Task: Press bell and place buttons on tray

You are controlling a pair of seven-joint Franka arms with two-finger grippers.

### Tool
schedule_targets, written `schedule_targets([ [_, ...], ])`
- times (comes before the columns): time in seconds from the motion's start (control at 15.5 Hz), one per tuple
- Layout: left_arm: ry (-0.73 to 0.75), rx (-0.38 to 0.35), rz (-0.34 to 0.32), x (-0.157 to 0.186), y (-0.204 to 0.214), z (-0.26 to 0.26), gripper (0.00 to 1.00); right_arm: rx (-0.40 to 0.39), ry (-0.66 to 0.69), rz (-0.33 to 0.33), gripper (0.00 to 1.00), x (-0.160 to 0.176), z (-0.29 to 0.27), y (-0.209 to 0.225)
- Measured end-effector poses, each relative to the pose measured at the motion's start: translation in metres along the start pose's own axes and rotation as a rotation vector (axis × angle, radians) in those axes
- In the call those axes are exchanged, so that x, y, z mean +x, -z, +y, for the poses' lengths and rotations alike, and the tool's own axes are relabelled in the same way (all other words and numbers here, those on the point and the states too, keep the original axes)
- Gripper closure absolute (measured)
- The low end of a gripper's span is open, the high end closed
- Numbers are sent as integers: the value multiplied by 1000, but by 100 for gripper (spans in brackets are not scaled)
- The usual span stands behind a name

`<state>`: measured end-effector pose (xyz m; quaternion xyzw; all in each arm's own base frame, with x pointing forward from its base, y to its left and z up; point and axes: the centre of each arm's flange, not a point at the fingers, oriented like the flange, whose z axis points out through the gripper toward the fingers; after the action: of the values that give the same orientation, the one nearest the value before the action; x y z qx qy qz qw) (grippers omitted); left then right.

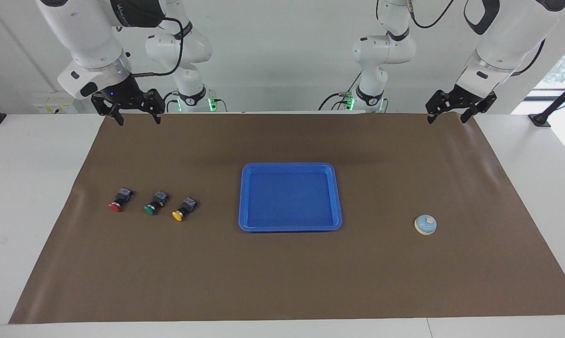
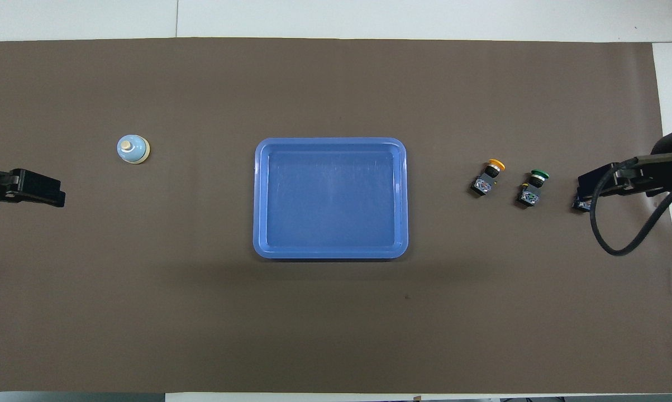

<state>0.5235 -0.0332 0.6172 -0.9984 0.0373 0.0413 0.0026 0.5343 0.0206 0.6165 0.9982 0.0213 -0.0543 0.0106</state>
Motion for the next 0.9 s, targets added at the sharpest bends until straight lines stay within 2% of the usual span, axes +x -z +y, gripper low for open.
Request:
schedule_targets([
  [0.45, 0, 0, 0, 0, 0, 0, 0, 0, 0, 0, 0, 0, 0, 0],
  [0.52, 0, 0, 8, 1, 0, 0, 0, 0, 0, 0, 0, 0, 0, 0],
  [0.58, 0, 0, 36, 4, 1, 0, 5, 0, 0, 0, 0, 0, 0, 0],
  [0.64, 1, 1, 69, 9, 1, -1, 5, 0, 0, 0, 0, 0, 0, 0],
  [0.71, 3, 1, 92, 13, -1, -2, 11, 0, 0, 0, 0, 0, 0, 0],
  [0.9, 16, 0, 113, 36, -30, -9, 45, 0, 0, 0, 0, 0, 0, 0],
])
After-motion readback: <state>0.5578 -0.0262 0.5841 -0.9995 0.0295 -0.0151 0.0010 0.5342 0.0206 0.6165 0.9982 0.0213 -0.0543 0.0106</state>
